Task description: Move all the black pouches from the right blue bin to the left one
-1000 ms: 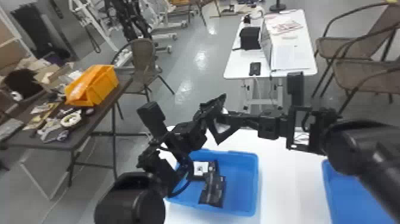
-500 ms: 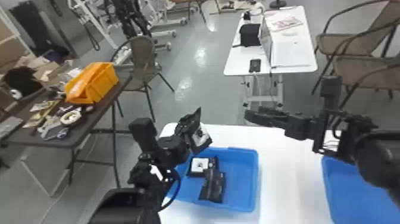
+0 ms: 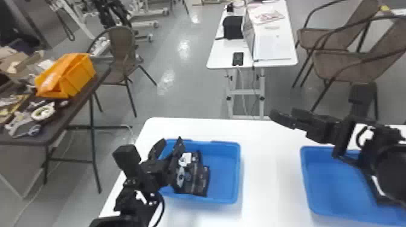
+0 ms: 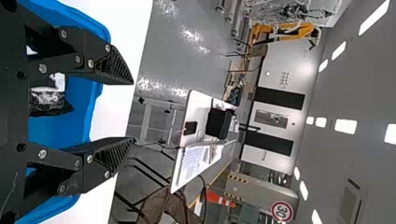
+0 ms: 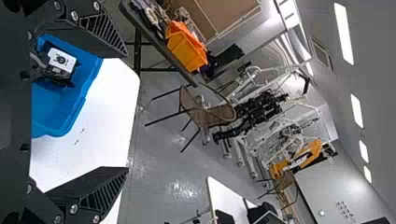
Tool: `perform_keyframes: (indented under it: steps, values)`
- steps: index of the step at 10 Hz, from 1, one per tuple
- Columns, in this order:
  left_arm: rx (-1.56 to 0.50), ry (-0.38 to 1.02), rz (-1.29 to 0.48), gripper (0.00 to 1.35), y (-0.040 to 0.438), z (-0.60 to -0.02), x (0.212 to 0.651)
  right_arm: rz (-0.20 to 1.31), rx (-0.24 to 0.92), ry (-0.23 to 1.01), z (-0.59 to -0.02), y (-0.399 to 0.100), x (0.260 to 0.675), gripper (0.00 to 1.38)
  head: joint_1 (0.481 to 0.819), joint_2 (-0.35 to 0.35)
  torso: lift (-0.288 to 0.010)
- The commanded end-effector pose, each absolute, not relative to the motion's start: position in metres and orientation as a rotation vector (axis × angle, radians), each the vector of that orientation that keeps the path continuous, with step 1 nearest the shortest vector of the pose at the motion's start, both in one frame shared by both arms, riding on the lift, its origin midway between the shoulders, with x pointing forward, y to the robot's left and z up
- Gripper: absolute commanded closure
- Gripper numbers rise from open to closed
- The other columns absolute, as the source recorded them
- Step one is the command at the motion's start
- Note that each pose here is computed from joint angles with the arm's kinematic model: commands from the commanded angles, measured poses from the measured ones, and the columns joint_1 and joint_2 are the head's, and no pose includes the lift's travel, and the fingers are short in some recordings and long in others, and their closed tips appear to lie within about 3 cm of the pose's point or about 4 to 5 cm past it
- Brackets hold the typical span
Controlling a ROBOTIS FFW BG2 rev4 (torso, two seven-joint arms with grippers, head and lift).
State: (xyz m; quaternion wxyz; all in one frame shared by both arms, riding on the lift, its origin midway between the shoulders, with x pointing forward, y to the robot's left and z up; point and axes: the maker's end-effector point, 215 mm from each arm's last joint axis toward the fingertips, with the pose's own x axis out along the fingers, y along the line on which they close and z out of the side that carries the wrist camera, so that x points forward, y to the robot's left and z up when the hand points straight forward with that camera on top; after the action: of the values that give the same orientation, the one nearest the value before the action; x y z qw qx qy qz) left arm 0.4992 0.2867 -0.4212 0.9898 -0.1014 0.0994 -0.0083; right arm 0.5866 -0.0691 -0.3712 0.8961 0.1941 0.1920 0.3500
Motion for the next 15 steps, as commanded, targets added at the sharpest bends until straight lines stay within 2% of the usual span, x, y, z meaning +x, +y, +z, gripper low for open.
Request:
perform_keyframes:
  steps: [1,3,6,9,11,13,15]
  values:
    - [-0.203,0.183,-0.026,0.15,0.287,-0.415,0.503,0.701,0.394,0.417,-0.385,-0.075,0.580,0.17,0.695,0.219,0.010]
    - [-0.210,0.117,-0.035,0.18,0.283,-0.393,0.508,0.646,0.371,0.444,-0.408,-0.087,0.568,0.17,0.695,0.211,0.010]
    - [-0.194,0.052,-0.014,0.18,0.292,-0.366,0.509,0.413,0.308,0.535,-0.460,-0.155,0.545,0.17,0.695,0.180,0.010]
    - [-0.192,0.036,-0.006,0.18,0.298,-0.360,0.508,0.213,0.354,0.572,-0.507,-0.256,0.525,0.17,0.695,0.116,0.010]
    - [-0.192,0.036,-0.006,0.18,0.298,-0.359,0.508,0.100,0.336,0.615,-0.539,-0.311,0.508,0.17,0.695,0.039,0.010]
    - [-0.191,0.034,-0.007,0.18,0.298,-0.358,0.508,0.012,0.311,0.643,-0.558,-0.352,0.500,0.17,0.695,-0.024,0.010]
    - [-0.192,0.033,-0.009,0.18,0.296,-0.358,0.508,-0.010,0.304,0.646,-0.564,-0.370,0.506,0.17,0.695,-0.058,0.010]
